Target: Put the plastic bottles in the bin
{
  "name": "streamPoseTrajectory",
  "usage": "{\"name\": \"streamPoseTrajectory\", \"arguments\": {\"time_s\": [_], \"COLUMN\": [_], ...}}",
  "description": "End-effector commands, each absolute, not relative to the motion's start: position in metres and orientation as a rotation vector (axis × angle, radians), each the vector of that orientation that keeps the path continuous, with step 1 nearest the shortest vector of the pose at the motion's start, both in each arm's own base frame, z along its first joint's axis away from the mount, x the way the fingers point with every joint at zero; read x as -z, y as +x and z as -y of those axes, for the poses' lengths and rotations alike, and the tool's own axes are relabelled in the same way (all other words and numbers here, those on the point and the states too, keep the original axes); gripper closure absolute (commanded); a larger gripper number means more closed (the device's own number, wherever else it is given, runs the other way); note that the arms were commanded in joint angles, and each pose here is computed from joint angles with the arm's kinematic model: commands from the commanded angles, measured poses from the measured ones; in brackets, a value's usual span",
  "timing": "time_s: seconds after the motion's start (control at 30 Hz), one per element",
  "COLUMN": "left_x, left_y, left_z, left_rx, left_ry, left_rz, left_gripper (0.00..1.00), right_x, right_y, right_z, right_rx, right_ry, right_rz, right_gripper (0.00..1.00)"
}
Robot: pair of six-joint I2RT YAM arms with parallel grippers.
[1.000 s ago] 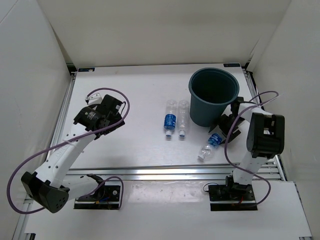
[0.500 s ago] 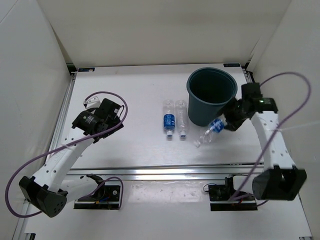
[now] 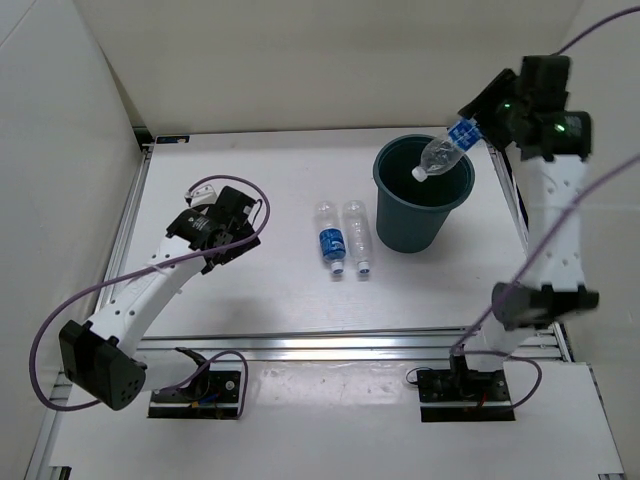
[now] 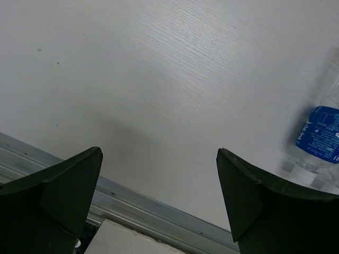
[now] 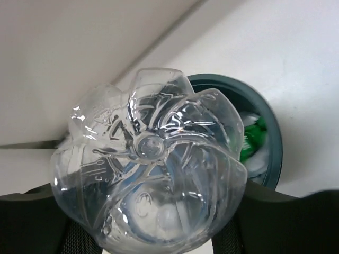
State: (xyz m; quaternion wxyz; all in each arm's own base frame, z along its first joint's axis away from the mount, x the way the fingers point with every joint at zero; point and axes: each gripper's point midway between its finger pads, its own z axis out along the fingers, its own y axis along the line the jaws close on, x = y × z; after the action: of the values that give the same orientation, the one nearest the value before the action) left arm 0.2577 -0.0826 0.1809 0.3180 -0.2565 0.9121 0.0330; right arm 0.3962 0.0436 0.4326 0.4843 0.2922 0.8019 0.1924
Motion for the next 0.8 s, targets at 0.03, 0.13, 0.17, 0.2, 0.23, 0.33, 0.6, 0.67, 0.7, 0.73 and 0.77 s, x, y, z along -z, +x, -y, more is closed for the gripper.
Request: {"name": "streamPoseTrajectory", "arguments": {"time_s": [0.03,0.13,0.17,0.2,0.23,0.33,0.6,0.67,0.7,0.73,0.77], "left_x": [-0.198,-0.194,-0.192,-0.19,-0.191,-0.192,-0.166,-0.146,-0.143,-0.15,-0.147], "left_y": [0.274,0.273,0.272,0.272,0.273,0.284,0.366,0.385,0.395,0.405,0.411], "left_z": [0.095,0.097,0.099,0.101,0.101,0.116,0.18,0.198,0.208,0.222,0.227], "left_rx": [-0.009,-0.001,0.02,0.034,0.047,0.137,0.238,0.254,0.291,0.359,0.368], "left_ry": [-0.653,-0.651,-0.65,-0.647,-0.649,-0.605,-0.463,-0.504,-0.497,-0.494,-0.491], "left_rz": [-2.372,-2.383,-2.383,-2.39,-2.378,-2.361,-2.412,-2.458,-2.457,-2.452,-2.462], "left_gripper": [0.0,0.0,0.0,0.0,0.0,0.0,0.0,0.0,0.0,0.0,0.0], "right_x": [-0.377,-0.376,-0.381,-0.392,-0.399,-0.411,-0.384,-0.372,-0.367,-0.358,-0.36], "right_y": [0.437,0.434,0.431,0.421,0.416,0.388,0.318,0.306,0.3,0.299,0.293], "right_z": [-0.036,-0.035,-0.034,-0.034,-0.033,-0.04,-0.064,-0.073,-0.077,-0.08,-0.084], "right_rx": [-0.319,-0.304,-0.302,-0.31,-0.317,-0.378,-0.467,-0.494,-0.504,-0.509,-0.529], "right_ry": [0.665,0.64,0.625,0.619,0.614,0.608,0.64,0.638,0.626,0.628,0.611], "right_rz": [-2.091,-2.1,-2.09,-2.065,-2.045,-2.028,-2.144,-2.195,-2.224,-2.254,-2.258], "right_gripper": [0.27,0.0,0.0,0.0,0.0,0.0,0.0,0.0,0.0,0.0,0.0]}}
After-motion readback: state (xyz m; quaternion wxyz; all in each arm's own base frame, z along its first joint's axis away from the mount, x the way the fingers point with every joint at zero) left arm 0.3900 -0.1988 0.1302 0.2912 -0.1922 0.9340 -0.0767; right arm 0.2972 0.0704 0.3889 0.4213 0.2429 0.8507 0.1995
